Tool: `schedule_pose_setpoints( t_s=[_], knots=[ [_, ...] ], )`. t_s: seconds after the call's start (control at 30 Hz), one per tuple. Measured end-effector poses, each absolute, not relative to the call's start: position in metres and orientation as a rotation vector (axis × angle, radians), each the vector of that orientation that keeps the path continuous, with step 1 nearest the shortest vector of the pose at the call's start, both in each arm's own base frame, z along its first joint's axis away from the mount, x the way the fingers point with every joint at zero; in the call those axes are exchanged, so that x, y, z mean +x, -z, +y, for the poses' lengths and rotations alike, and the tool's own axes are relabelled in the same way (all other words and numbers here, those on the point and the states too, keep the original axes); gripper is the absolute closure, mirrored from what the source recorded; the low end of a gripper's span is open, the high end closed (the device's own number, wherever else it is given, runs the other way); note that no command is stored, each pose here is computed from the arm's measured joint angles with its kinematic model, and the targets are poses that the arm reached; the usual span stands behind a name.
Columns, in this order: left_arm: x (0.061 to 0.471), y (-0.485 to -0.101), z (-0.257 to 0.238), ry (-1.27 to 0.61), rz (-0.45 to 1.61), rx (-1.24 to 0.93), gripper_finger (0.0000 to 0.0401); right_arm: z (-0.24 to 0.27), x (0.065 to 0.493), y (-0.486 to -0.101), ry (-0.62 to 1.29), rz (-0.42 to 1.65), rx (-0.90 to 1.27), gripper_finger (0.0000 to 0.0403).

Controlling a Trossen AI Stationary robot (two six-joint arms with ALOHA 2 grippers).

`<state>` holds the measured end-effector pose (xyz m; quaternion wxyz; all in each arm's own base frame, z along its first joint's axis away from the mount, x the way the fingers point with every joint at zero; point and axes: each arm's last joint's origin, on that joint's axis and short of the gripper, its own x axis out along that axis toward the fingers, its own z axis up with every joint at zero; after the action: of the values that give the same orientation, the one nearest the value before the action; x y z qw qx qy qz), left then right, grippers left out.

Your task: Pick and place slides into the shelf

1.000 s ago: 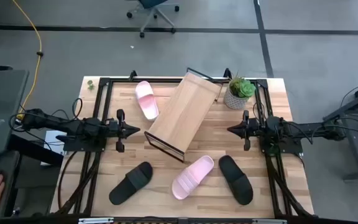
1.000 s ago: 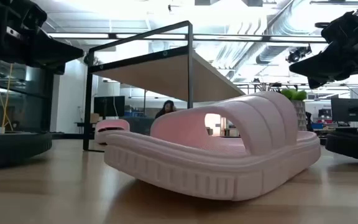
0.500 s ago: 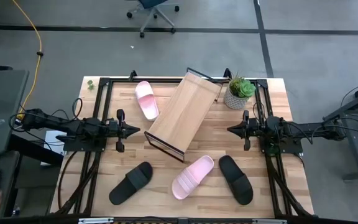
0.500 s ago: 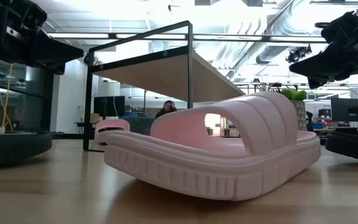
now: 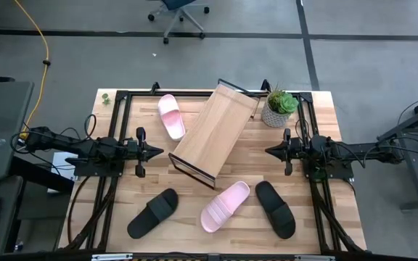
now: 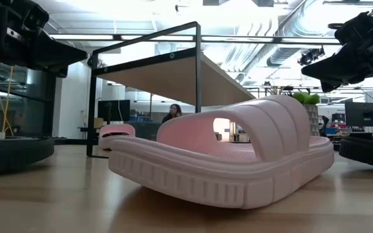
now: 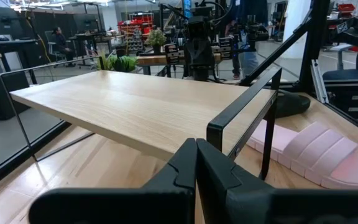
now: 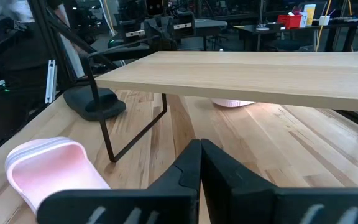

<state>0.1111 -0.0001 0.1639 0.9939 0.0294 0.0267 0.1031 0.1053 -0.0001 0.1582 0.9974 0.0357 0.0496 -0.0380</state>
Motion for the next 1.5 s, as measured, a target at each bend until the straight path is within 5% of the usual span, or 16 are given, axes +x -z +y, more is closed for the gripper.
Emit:
schedule_pose_setpoints(
  t_s=[1.5],
  knots=[
    [0.111,-0.1623,0.0,-0.206,0.071,0.068,0.04,-0.0001,0.1053,-0.1583,0.076,0.099,0.072,0.0402]
  ],
)
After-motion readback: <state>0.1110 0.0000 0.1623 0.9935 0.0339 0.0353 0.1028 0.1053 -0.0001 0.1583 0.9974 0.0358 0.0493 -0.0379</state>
